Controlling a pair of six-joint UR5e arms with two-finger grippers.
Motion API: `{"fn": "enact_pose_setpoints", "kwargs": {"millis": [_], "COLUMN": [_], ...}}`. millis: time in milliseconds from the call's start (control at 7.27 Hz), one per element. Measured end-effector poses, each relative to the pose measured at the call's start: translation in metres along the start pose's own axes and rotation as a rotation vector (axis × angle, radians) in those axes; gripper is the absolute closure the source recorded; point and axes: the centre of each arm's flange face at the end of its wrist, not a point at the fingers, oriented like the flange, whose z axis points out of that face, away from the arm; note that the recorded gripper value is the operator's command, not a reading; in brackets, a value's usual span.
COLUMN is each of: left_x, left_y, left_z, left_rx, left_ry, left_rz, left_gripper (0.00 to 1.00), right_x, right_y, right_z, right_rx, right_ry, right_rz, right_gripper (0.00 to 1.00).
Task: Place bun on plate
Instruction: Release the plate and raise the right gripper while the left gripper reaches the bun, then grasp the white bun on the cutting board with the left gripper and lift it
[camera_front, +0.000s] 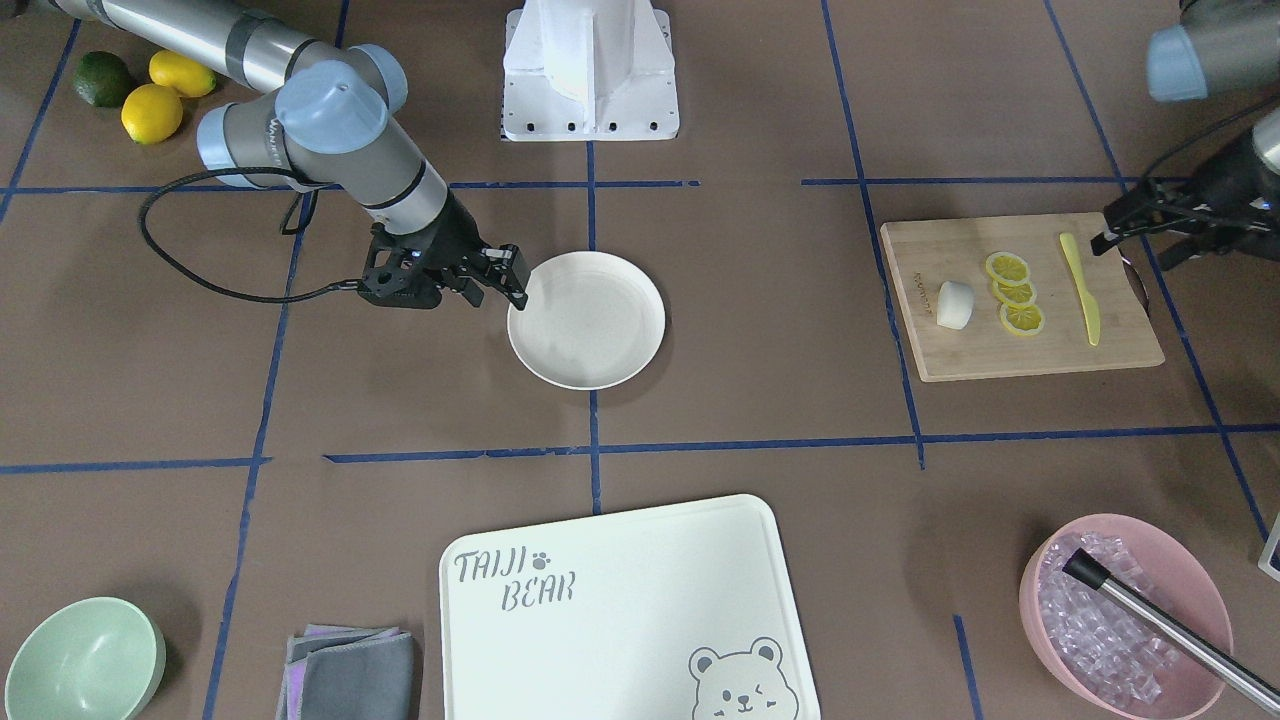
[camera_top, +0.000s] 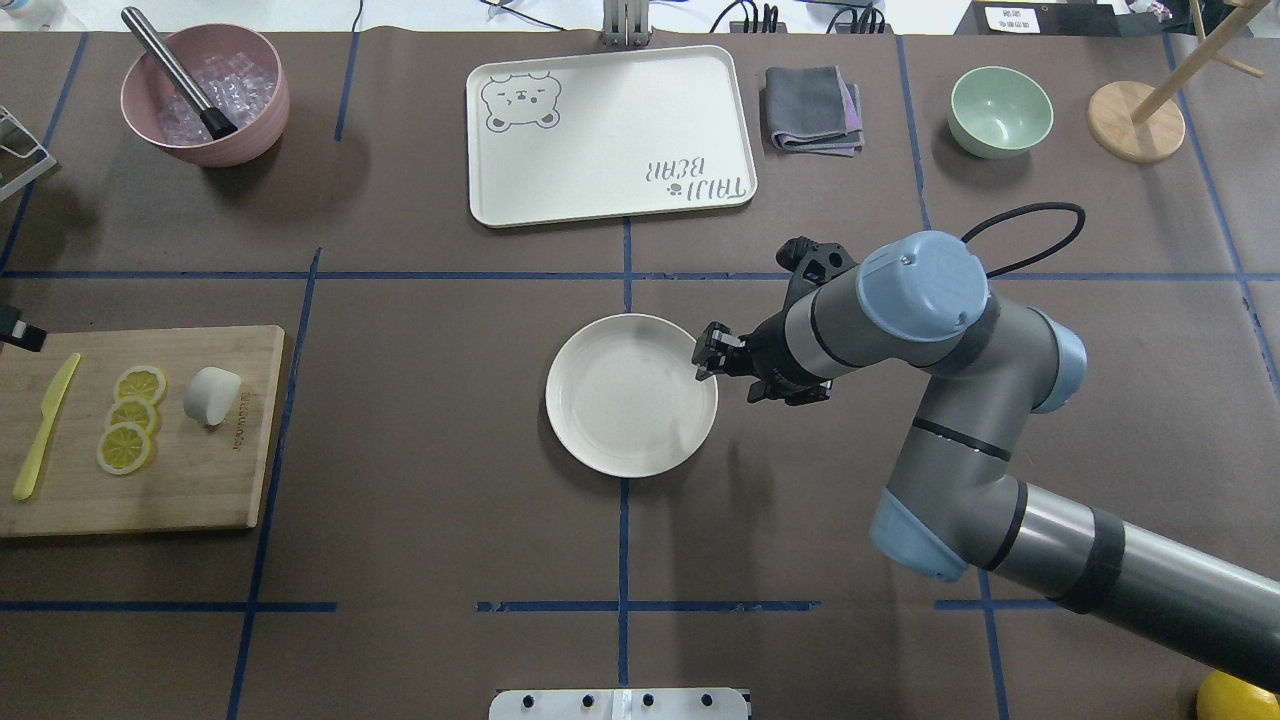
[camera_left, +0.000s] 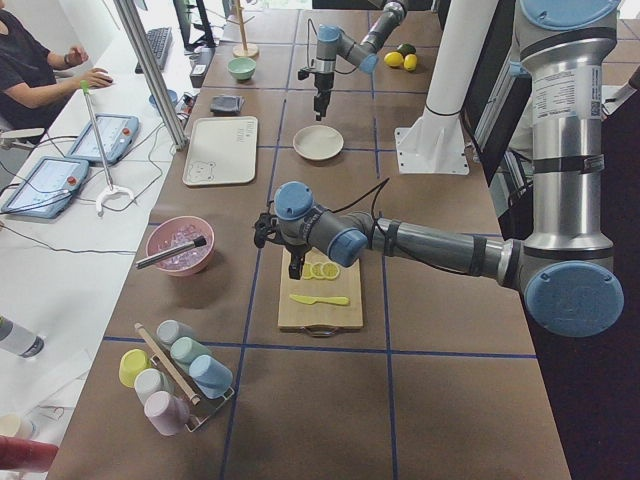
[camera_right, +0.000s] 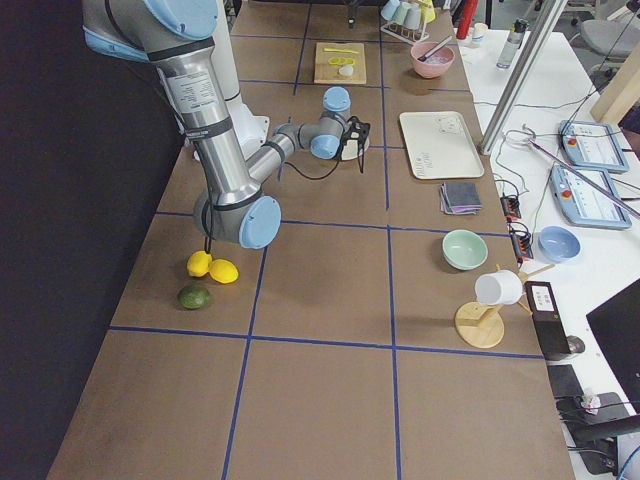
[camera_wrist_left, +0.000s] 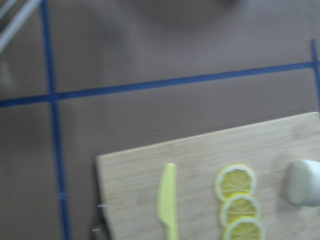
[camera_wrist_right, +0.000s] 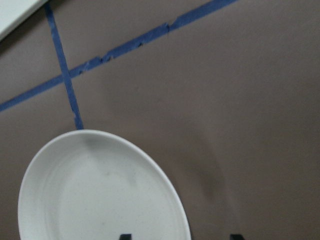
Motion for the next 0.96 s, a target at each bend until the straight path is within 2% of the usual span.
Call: {"fn": "enact_pose_setpoints", "kwargs": {"millis": [138, 275, 413, 688, 963], "left_x": [0.041, 0.070, 0.089, 0.102, 0.109], "left_y": [0.005, 0.015, 0.023, 0.030, 0.031], "left_z": [0.038, 0.074, 0.098, 0.121, 0.132], "left_rx": [0.016, 0.047, 0.072, 0.077, 0.068], "left_ry": [-0.027, -0.085, -0.127, -0.158, -0.160], "left_rz": [0.021, 0.063, 0.099, 0.127, 0.140], "left_gripper": [0.01, 0.01, 0.01, 0.02, 0.03], "right_x": [0.019, 0.036, 0.048, 0.057, 0.057], "right_y": [-0.021, -0.043, -0.055, -0.061, -0.061], "right_z": [-0.025, -0.047, -0.058, -0.062, -0.062], "right_rx": [0.004, 0.003, 0.001, -0.001, 0.000], "right_ry": [-0.002, -0.002, 0.001, 0.007, 0.008], "right_rz": [0.022, 0.044, 0.052, 0.047, 0.043], "right_gripper": [0.00, 0.00, 0.00, 0.00, 0.00]}}
